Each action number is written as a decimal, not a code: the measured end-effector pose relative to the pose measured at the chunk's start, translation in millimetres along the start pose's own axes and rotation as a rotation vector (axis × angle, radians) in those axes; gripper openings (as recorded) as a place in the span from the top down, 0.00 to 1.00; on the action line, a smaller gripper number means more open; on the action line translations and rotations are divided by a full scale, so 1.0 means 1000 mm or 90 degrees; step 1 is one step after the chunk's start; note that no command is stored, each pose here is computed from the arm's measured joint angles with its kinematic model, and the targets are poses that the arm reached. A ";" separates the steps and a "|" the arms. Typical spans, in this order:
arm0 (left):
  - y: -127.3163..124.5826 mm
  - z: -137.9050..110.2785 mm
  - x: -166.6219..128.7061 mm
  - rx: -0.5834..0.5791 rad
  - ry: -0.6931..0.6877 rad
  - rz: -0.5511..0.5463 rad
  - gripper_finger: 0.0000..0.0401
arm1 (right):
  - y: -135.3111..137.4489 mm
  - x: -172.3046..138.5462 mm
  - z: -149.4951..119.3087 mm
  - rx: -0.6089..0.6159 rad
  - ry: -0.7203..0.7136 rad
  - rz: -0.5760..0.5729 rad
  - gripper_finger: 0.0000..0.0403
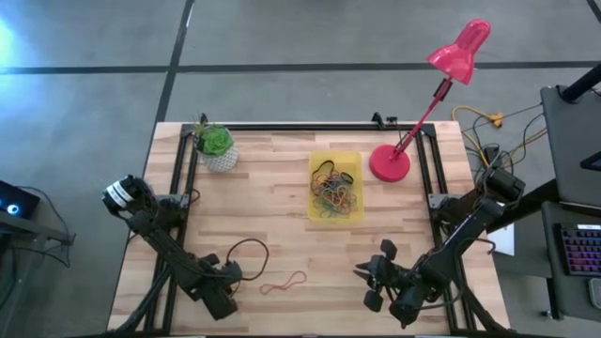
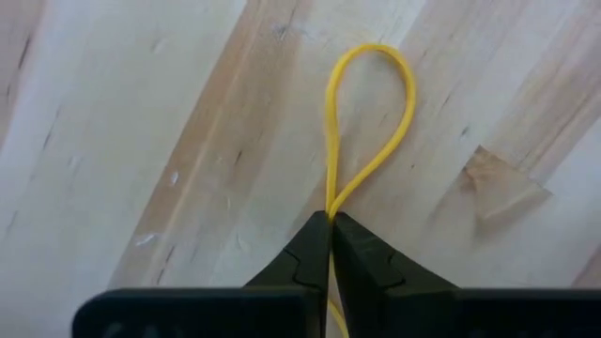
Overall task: Pick and place rubber bands into bin
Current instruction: Put the yellow rubber band into the bin, then put the red rubber band into the bin
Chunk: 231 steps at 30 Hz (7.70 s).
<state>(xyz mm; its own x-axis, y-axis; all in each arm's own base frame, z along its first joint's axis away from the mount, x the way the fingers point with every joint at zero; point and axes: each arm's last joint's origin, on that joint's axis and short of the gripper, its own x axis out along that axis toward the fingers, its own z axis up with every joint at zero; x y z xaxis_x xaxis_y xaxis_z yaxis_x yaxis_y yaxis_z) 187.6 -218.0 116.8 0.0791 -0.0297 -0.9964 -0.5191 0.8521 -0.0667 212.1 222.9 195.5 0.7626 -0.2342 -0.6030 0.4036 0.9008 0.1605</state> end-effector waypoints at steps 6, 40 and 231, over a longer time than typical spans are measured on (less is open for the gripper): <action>-0.001 0.002 -0.026 -0.001 -0.040 -0.053 1.00 | 0.000 0.000 0.000 -0.002 0.000 0.000 0.85; 0.026 0.168 -0.125 0.115 -0.657 -0.137 1.00 | 0.001 0.000 0.001 0.027 0.011 0.007 0.85; 0.067 -0.006 -0.101 -0.042 -0.618 -0.335 0.74 | 0.044 0.210 0.090 -0.460 0.552 0.107 0.98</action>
<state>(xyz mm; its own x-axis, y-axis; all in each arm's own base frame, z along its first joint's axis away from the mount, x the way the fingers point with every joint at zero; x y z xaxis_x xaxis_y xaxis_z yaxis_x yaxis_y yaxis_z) 139.5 -160.6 213.1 0.9224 0.0679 -0.3802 -0.2672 0.8229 -0.5014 435.7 180.0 146.6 0.0606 -0.0128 -0.9981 -0.2705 0.9623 -0.0288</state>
